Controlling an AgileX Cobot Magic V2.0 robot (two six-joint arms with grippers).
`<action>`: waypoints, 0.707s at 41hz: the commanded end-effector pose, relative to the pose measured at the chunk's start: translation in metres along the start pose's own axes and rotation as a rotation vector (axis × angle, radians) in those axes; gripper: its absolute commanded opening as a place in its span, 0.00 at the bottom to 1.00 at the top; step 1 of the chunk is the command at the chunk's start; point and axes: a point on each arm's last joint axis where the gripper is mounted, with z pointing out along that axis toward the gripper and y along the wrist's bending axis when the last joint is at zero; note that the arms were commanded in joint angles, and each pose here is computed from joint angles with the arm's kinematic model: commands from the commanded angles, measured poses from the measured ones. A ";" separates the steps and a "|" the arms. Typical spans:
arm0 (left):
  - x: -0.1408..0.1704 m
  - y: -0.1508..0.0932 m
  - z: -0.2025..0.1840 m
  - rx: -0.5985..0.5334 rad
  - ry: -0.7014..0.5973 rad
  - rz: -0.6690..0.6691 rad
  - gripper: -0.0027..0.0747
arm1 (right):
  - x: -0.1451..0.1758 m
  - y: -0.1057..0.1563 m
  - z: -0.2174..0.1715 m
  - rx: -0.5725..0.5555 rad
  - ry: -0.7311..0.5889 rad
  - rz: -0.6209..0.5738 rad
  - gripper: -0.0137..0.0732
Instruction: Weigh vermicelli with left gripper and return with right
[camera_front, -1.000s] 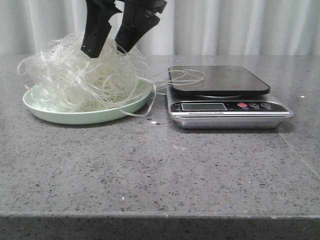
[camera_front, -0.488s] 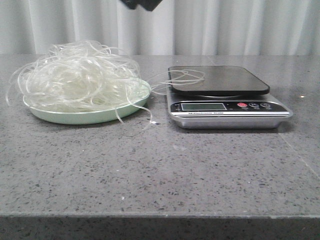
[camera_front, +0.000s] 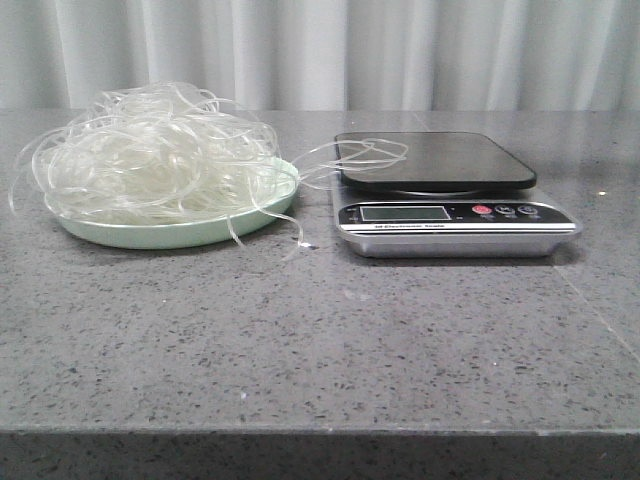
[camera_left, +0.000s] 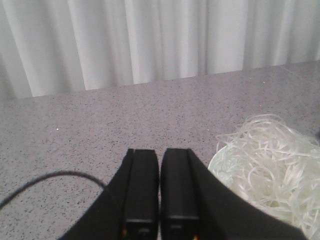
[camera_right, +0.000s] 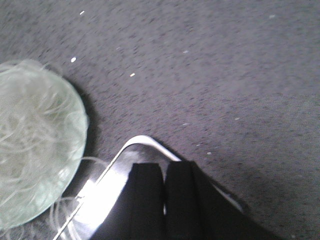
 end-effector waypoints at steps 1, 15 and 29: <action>-0.017 0.002 -0.002 -0.013 -0.108 -0.018 0.21 | -0.019 -0.010 -0.044 0.074 -0.218 0.054 0.33; -0.017 0.002 -0.002 -0.013 -0.109 -0.018 0.21 | 0.002 -0.033 -0.044 0.305 -0.417 0.076 0.33; -0.017 0.002 -0.002 -0.014 -0.115 -0.018 0.21 | 0.081 -0.023 -0.039 0.353 -0.424 0.100 0.33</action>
